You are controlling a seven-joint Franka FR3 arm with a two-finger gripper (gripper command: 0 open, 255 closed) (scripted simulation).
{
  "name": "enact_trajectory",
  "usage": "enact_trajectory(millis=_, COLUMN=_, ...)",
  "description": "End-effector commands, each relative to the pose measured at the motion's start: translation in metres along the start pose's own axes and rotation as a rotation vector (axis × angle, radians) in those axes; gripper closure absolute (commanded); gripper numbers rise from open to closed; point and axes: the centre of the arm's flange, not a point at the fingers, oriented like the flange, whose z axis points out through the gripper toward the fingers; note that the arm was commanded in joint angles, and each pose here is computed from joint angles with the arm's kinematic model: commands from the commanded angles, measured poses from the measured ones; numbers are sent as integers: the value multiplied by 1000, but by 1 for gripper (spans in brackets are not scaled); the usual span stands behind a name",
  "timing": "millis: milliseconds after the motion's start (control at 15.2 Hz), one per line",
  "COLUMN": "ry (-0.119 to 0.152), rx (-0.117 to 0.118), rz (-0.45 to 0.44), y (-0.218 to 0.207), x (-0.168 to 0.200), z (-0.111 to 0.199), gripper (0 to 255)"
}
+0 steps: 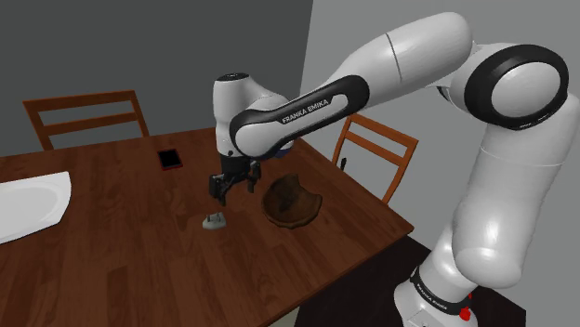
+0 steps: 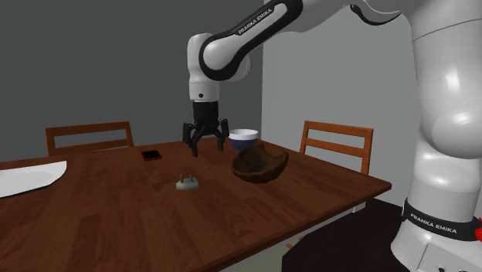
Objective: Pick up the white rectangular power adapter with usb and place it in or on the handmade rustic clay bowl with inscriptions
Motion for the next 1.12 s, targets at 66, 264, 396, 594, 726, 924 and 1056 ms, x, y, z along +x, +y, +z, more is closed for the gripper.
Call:
enact_trajectory(millis=66, ry=6, rx=-3, rz=-9, y=-27, x=20, z=23, gripper=0)
enact_trajectory(millis=264, ry=12, rx=-7, rz=-18, y=-54, x=40, z=45, gripper=0)
enact_trajectory(millis=396, ry=13, rx=-8, rz=-20, y=-61, x=46, z=56, gripper=0)
enact_trajectory(millis=594, ry=13, rx=-8, rz=-20, y=-61, x=46, z=72, gripper=0)
enact_trajectory(millis=726, ry=13, rx=-8, rz=-20, y=-61, x=46, z=82, gripper=0)
enact_trajectory(millis=924, ry=13, rx=-8, rz=-20, y=-61, x=46, z=91, gripper=0)
enact_trajectory(millis=1056, ry=13, rx=-8, rz=-20, y=-61, x=46, z=91, gripper=0)
